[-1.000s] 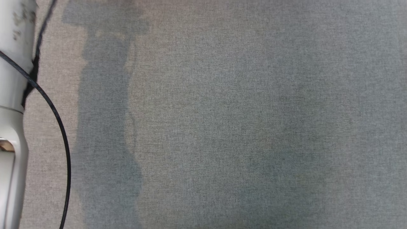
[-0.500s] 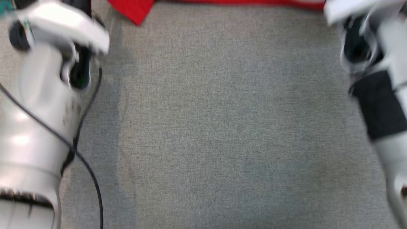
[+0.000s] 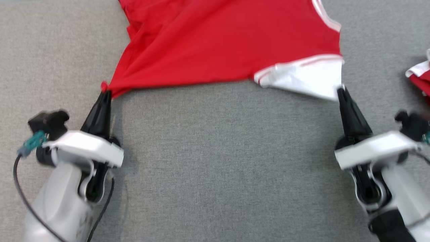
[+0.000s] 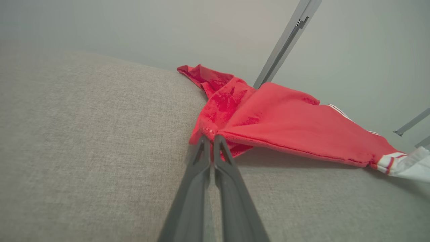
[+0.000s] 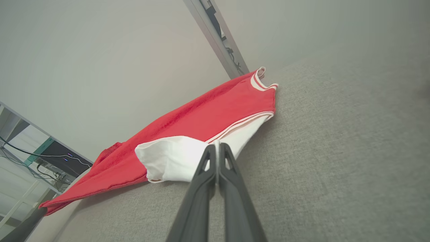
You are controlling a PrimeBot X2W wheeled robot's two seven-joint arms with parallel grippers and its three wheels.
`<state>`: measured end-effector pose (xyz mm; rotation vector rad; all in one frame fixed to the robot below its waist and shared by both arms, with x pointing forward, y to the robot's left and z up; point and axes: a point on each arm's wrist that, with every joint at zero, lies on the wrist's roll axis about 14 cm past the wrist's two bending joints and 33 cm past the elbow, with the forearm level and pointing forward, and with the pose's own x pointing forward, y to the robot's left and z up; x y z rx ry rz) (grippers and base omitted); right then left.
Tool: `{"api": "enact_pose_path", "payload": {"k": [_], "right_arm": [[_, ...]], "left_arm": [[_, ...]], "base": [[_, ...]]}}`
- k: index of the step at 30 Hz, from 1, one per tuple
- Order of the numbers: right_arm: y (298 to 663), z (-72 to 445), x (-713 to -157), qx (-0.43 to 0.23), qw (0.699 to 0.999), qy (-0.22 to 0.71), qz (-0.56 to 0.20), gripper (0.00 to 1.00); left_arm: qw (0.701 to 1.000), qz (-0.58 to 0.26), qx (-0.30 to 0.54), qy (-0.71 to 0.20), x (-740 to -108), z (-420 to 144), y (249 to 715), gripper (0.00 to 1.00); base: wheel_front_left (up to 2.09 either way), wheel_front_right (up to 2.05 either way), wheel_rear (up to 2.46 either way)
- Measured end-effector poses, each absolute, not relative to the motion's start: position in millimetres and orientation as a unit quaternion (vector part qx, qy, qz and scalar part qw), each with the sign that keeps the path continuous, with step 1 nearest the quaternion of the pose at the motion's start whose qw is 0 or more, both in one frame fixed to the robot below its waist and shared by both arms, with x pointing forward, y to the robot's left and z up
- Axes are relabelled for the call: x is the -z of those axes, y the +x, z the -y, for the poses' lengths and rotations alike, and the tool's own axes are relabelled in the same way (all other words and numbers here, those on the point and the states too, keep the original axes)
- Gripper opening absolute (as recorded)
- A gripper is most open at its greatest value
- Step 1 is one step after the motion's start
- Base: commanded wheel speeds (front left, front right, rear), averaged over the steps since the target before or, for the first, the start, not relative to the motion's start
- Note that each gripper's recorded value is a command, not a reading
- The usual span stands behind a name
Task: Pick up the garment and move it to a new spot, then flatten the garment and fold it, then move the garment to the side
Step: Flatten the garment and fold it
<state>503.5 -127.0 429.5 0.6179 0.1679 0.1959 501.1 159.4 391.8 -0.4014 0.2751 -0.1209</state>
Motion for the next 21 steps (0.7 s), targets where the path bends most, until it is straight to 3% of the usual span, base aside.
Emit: {"api": "enact_pose_path", "payload": {"k": [11, 21], "right_arm": [[397.8, 160.2, -452.7, -0.037, 0.946, 0.312, -0.076, 0.00], [330.8, 169.5, -489.2, -0.038, 0.955, 0.276, -0.104, 0.00]], "left_arm": [[0.978, -0.118, 0.054, -0.161, -429.7, -180.6, 429.0, 0.00], [0.981, -0.132, 0.044, -0.139, -465.1, -188.6, 378.1, 0.00]], "base": [[0.00, 0.00, 0.00], [0.00, 0.00, 0.00]]}}
